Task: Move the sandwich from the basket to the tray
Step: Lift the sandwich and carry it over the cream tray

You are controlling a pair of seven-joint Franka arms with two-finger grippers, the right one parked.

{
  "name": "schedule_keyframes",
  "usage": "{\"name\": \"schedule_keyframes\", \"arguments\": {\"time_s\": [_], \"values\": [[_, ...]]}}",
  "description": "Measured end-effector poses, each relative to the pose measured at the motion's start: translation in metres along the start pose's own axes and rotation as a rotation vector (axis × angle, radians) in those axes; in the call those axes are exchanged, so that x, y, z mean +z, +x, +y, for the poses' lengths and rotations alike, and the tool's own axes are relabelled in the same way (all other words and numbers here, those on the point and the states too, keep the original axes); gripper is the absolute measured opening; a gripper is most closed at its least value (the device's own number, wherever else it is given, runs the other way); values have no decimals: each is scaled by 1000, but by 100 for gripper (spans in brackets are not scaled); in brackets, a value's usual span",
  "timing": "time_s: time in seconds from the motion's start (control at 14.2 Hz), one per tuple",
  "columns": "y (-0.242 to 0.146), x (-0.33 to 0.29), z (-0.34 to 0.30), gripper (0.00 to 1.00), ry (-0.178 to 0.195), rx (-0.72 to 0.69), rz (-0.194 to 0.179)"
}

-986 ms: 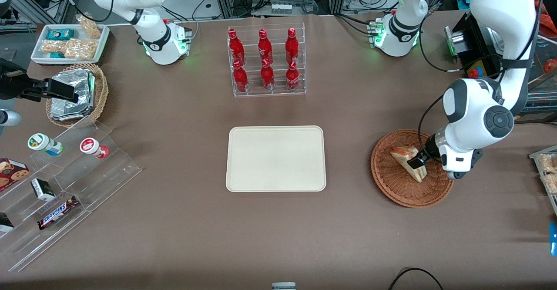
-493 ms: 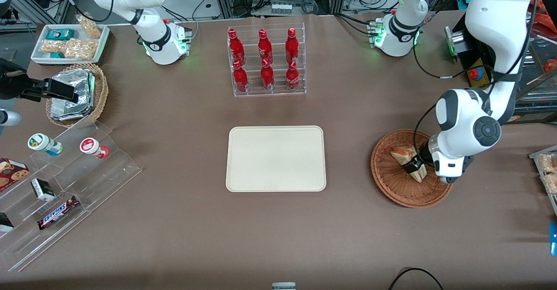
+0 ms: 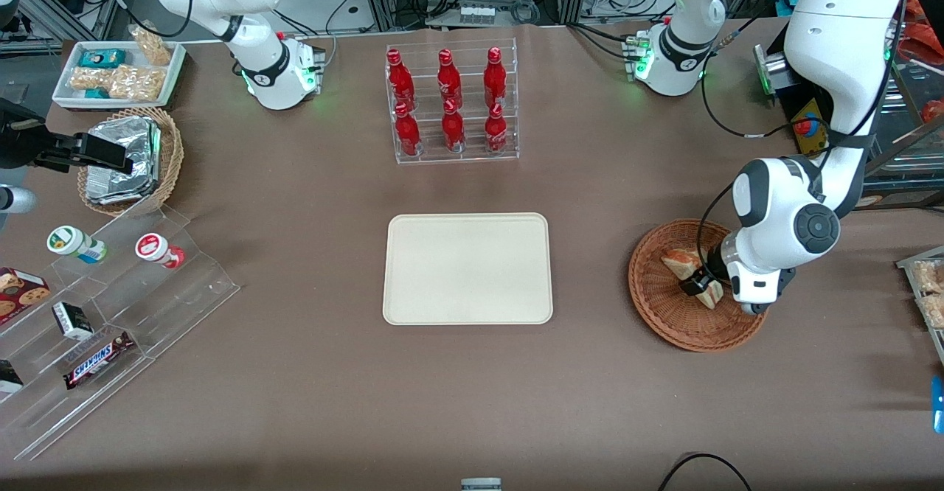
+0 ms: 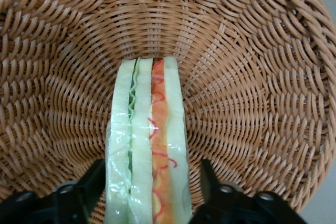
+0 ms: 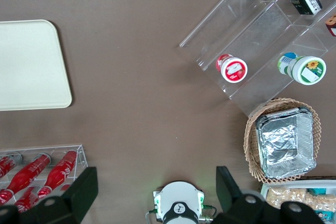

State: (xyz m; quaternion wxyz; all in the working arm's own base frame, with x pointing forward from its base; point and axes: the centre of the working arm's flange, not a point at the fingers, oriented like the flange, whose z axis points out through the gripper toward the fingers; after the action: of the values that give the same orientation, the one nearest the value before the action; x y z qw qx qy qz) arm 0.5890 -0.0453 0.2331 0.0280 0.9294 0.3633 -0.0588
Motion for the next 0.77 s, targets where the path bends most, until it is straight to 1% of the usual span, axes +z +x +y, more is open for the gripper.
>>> {"name": "schedule_keyframes", "arguments": {"time_s": [0.14, 0.28, 0.35, 0.42, 0.56, 0.7, 0.77], "values": [[0, -2, 0, 50, -2, 1, 3], [-1, -12, 3, 35, -11, 6, 14], [-5, -22, 6, 26, -10, 18, 16], [-15, -34, 13, 20, -1, 40, 11], [-50, -63, 37, 19, 12, 112, 12], [-112, -83, 75, 16, 13, 237, 32], [-152, -85, 98, 16, 13, 315, 42]]}}
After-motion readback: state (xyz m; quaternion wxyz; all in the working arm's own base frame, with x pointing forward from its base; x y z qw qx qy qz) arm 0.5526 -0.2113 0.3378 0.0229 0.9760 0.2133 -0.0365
